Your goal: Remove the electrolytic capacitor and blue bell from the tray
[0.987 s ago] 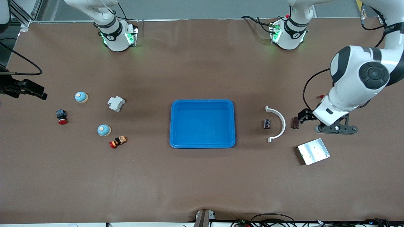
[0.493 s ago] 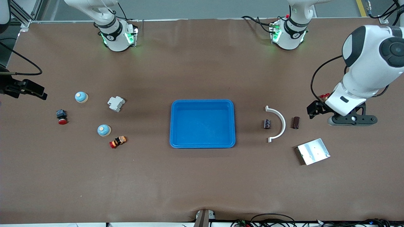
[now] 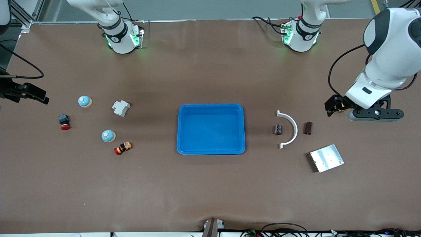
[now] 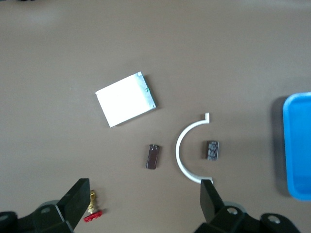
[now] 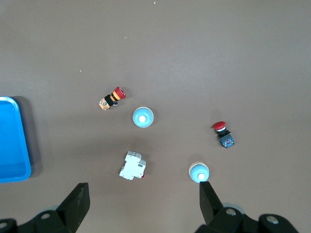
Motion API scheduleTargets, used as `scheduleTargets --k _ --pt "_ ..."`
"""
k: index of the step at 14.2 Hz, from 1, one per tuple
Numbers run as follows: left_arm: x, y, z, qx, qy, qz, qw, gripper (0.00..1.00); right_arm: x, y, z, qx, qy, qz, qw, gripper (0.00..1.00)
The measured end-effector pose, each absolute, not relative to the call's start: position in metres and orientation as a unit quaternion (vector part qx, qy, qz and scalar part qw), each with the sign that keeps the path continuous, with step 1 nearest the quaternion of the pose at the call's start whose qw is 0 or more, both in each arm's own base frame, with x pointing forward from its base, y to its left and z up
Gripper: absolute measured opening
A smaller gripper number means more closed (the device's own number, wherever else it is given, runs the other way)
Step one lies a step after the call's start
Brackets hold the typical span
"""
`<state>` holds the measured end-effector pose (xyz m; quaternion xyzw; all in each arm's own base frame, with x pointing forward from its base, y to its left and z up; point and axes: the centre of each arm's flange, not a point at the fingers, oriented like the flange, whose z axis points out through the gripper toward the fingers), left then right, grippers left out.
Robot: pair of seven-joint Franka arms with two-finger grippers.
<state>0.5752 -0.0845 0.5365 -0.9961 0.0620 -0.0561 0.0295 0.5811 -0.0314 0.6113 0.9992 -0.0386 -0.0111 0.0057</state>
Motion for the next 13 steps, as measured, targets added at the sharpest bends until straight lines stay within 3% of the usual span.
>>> scheduleTargets --k 13 --pt "0.562 -0.082 0.566 -0.996 0.074 -0.041 -0.015 1.00 0.581 -0.032 0.611 0.999 -0.039 -0.011 0.006 1.00"
